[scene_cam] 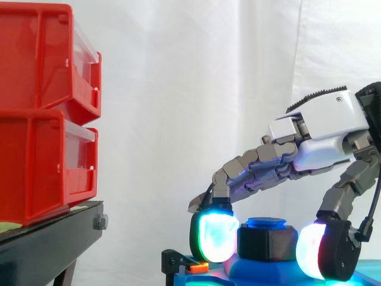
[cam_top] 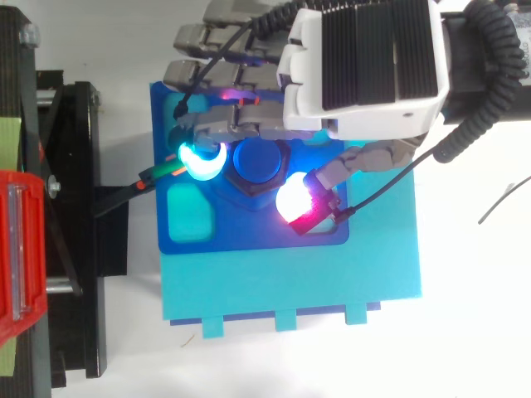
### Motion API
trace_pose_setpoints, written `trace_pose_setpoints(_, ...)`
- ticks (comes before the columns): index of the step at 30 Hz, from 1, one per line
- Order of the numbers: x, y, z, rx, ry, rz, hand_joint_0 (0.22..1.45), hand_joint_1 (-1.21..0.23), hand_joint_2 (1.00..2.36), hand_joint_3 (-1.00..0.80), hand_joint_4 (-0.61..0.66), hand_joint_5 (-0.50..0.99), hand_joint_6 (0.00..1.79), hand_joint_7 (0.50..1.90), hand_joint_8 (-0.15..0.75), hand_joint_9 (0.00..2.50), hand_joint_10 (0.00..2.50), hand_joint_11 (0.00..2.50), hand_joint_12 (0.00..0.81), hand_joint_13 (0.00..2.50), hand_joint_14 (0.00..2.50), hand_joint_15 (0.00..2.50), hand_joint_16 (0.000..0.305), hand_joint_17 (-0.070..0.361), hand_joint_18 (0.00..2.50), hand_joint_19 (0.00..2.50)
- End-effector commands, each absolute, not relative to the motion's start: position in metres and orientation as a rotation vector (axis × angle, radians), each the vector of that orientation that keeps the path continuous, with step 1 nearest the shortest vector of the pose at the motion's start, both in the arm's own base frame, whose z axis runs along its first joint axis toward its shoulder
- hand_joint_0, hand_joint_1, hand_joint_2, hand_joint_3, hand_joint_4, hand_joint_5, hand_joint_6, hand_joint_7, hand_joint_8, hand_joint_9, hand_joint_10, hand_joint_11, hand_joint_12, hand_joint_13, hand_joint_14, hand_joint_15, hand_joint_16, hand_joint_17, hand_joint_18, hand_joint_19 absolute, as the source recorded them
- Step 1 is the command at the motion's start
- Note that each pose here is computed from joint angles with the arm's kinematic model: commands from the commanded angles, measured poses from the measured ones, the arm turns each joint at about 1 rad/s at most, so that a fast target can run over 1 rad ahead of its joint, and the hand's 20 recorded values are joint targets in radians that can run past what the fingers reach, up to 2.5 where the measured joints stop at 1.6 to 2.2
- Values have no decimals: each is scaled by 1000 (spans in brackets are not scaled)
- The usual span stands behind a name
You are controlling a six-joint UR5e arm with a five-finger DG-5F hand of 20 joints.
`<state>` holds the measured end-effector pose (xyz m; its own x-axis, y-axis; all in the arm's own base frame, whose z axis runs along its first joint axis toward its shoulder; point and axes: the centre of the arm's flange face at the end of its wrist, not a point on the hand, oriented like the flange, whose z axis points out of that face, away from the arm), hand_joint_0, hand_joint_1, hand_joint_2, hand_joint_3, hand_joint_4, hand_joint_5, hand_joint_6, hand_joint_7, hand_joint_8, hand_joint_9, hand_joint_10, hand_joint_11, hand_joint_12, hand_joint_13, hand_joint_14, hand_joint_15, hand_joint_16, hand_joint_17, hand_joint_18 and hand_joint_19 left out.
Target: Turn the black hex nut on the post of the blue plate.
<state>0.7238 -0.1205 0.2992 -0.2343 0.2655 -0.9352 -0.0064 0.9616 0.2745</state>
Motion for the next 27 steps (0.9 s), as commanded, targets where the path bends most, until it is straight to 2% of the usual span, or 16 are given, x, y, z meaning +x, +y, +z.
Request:
trace_pose_setpoints(1, 724, -121, 298, 191, 1794, 254, 573, -835, 1007, -419, 201, -198, 500, 1164, 232, 198, 0, 0, 355, 141, 0, 0, 52, 117, 103, 70)
trace_pose_setpoints(18, 724, -121, 299, 190, 1788, 255, 562, -831, 1006, -440, 204, -198, 500, 1160, 234, 199, 0, 0, 357, 141, 0, 0, 52, 117, 106, 77)
trace_pose_setpoints(20, 724, -121, 299, 190, 1788, 255, 525, -813, 1000, -488, 215, -198, 500, 1155, 243, 202, 0, 0, 365, 143, 0, 0, 54, 121, 113, 82)
trace_pose_setpoints(22, 724, -121, 299, 190, 1788, 255, 465, -783, 1000, -500, 240, -208, 501, 1092, 262, 204, 0, 0, 387, 141, 0, 0, 58, 132, 110, 84)
trace_pose_setpoints(27, 726, -121, 300, 191, 1778, 258, 410, -718, 1000, -500, 240, -229, 502, 1003, 280, 185, 2, 0, 415, 128, 0, 0, 65, 145, 94, 85)
